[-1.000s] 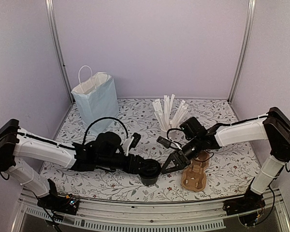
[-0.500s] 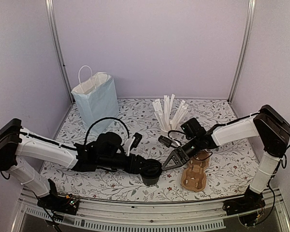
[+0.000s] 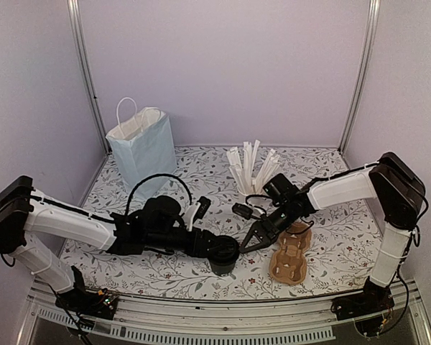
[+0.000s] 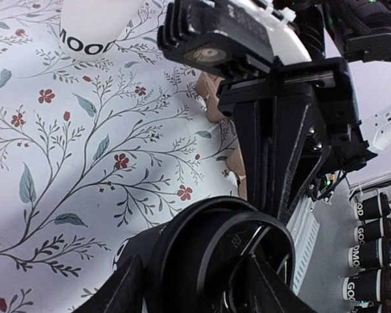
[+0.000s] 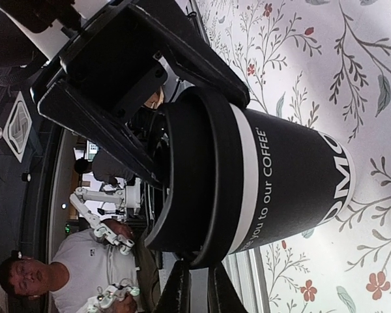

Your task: Pack the takeout coffee

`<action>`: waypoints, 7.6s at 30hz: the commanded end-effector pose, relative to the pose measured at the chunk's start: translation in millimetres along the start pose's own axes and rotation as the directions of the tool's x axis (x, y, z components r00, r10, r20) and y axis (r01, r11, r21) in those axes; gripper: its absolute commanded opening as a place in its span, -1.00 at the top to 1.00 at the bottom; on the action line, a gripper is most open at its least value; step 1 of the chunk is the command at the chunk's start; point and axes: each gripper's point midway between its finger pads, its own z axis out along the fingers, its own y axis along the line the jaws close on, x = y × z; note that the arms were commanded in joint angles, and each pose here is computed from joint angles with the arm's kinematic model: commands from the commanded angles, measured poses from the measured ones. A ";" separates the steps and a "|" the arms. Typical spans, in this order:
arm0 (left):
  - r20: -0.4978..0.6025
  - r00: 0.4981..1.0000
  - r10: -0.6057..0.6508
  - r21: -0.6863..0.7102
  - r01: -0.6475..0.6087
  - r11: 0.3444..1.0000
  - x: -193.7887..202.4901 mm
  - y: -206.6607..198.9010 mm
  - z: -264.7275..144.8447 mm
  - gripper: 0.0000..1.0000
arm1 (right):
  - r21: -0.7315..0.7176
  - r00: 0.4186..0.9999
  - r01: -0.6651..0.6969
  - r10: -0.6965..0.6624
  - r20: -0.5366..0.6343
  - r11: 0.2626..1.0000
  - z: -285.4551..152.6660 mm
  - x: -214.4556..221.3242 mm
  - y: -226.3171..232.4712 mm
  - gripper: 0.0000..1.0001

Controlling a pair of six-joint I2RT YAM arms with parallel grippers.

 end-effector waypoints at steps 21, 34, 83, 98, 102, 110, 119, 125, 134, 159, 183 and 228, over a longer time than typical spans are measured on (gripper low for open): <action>0.028 0.999 0.038 -0.202 -0.031 0.979 -15.0 1.5 -46.4 -0.99 | 0.310 0.800 0.584 -0.597 -0.061 0.750 -27.9 -9.6 44.4 -0.06; 0.126 0.913 -0.387 0.021 0.388 0.922 20.5 0.1 -67.4 -0.40 | 0.425 0.552 0.819 -0.735 -0.394 0.386 -9.5 -24.8 42.4 -0.21; -0.187 0.763 -0.619 -0.244 0.574 0.781 129.1 72.7 -22.8 1.00 | 0.153 0.459 0.875 -0.690 -0.559 0.458 57.2 23.3 -23.2 -0.30; 0.098 0.979 -0.177 -0.246 0.196 0.949 -3.1 24.4 -73.8 -0.09 | 0.177 0.422 0.905 -0.764 -0.488 0.387 45.0 6.7 21.8 -0.43; 0.161 0.985 -0.054 -0.293 0.100 0.951 -12.3 27.0 -87.8 -0.65 | 0.199 0.405 0.914 -0.764 -0.502 0.354 34.1 8.9 29.6 -0.54; 0.443 0.895 0.055 -0.440 0.164 0.883 -40.8 68.5 -138.2 -0.99 | 0.307 0.430 0.902 -0.668 -0.607 0.303 0.8 29.6 3.3 -0.69; 0.372 0.913 0.167 -0.353 -0.027 0.935 -48.0 36.1 -112.3 -0.83 | 0.365 0.471 0.882 -0.594 -0.652 0.300 -4.3 34.9 -27.5 -0.82; 0.318 0.922 0.222 -0.243 -0.148 0.959 -33.6 14.4 -93.7 -0.72 | 0.331 0.468 0.884 -0.593 -0.655 0.331 10.2 37.2 -43.0 -0.77; 0.352 0.903 0.247 -0.033 -0.252 0.967 -17.8 -18.3 -93.6 -0.99 | 0.314 0.471 0.882 -0.659 -0.586 0.352 20.8 28.4 -24.4 -0.56; 0.280 0.790 0.545 0.118 -0.592 0.797 3.8 -101.9 -73.8 -0.83 | 0.130 0.410 0.912 -0.864 -0.293 0.389 19.6 19.2 94.0 -0.48; 0.056 0.879 0.473 -0.153 -0.460 0.874 -32.2 -38.9 -98.3 -0.39 | 0.275 0.470 0.874 -0.837 -0.279 0.399 -29.6 8.6 84.9 -0.98; -0.353 0.927 0.124 -0.556 -0.314 0.770 -237.4 193.2 3.0 -0.34 | 0.521 0.450 0.822 -0.825 -0.343 0.232 -77.4 26.4 30.5 -0.98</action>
